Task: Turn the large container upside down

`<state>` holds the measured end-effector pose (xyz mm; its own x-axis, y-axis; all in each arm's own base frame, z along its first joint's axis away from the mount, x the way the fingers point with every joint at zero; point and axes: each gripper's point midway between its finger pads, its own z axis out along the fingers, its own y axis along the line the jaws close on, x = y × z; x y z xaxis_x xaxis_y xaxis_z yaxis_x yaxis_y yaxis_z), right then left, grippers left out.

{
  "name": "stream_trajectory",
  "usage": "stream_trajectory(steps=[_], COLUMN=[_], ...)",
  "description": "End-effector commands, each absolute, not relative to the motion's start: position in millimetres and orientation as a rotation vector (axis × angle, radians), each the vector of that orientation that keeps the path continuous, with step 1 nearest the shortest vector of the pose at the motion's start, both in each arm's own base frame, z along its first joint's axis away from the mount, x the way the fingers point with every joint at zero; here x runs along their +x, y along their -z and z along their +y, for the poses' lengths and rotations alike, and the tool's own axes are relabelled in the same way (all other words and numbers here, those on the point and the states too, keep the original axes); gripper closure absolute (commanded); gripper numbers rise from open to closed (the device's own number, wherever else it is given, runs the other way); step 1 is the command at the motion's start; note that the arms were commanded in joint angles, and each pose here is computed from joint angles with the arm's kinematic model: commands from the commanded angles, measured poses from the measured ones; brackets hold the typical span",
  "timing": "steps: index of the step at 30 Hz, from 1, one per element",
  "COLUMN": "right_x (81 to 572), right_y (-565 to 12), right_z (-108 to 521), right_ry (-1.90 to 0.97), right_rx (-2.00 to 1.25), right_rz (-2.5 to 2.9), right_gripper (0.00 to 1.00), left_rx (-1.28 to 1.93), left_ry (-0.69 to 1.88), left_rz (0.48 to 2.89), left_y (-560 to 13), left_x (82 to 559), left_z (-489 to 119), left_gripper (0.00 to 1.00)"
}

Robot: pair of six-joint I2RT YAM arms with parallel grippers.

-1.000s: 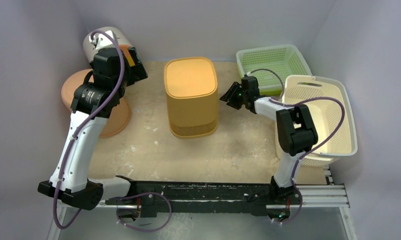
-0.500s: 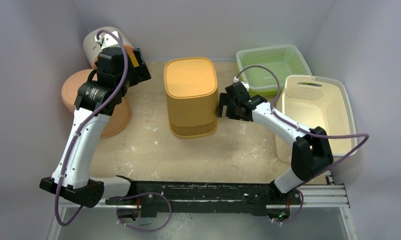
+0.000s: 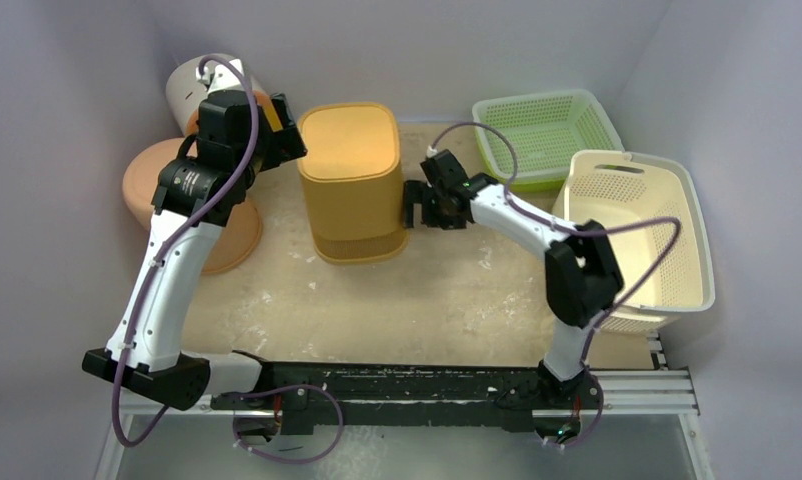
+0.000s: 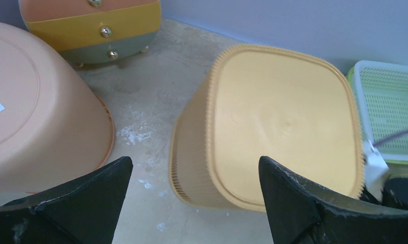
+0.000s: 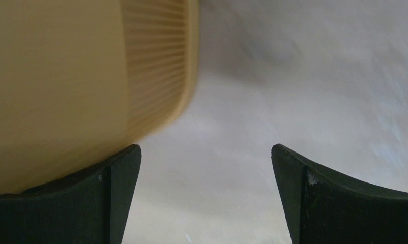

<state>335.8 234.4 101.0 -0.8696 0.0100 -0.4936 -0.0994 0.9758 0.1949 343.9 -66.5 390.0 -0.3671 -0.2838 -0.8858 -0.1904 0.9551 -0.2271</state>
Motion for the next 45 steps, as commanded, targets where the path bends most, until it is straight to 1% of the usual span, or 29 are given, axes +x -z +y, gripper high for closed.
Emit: stream_trajectory(steps=[1,5,8,12,15,17,21,24,29,33,36,40,45], right_x=[411,455,466,470,462,457,446,439,435,439,442,441,436], right_y=[-139,-135,-135,-154,-160,-163,-180,-199,-232,-259,-270,-282,-286], right_z=[315,355,362,337,308,288,252,229,197,168,148,130,111], right_ry=[-0.565,-0.638,-0.645,-0.548,-0.492,-0.464,-0.378,-0.296,-0.277,-0.243,-0.204,-0.149,-0.11], right_rx=[-0.138,-0.135,-0.085,-0.044,-0.01,0.016,0.034,0.047,0.085,0.132,0.147,0.156,0.179], right_rz=[2.418,2.389,2.397,2.329,2.326,2.329,2.31,2.287,2.246,2.192,2.181,2.166,2.161], right_gripper=[0.0,0.0,0.0,0.0,0.0,0.0,0.0,0.0,0.0,0.0,0.0,0.0,0.0], left_rx=[-0.309,-0.261,-0.222,-0.118,0.011,0.03,-0.027,-0.071,-0.232,-0.325,-0.346,-0.345,-0.38], left_ry=[0.183,0.264,0.314,0.384,0.54,0.594,0.525,0.448,0.276,0.232,0.22,0.194,0.121], left_rz=[1.92,1.934,1.949,1.976,1.965,1.985,2.087,2.104,2.058,1.995,1.999,1.987,1.956], left_y=[-410,-409,-407,-402,-401,-388,-327,-297,-254,-221,-199,-190,-193], left_x=[343,343,340,328,310,301,296,299,324,352,374,403,439], left_z=[-77,-92,-101,-114,-138,-145,-133,-122,-95,-91,-96,-102,-97], left_gripper=[0.09,0.09,0.09,0.11,0.15,0.17,0.18,0.18,0.17,0.17,0.17,0.17,0.14])
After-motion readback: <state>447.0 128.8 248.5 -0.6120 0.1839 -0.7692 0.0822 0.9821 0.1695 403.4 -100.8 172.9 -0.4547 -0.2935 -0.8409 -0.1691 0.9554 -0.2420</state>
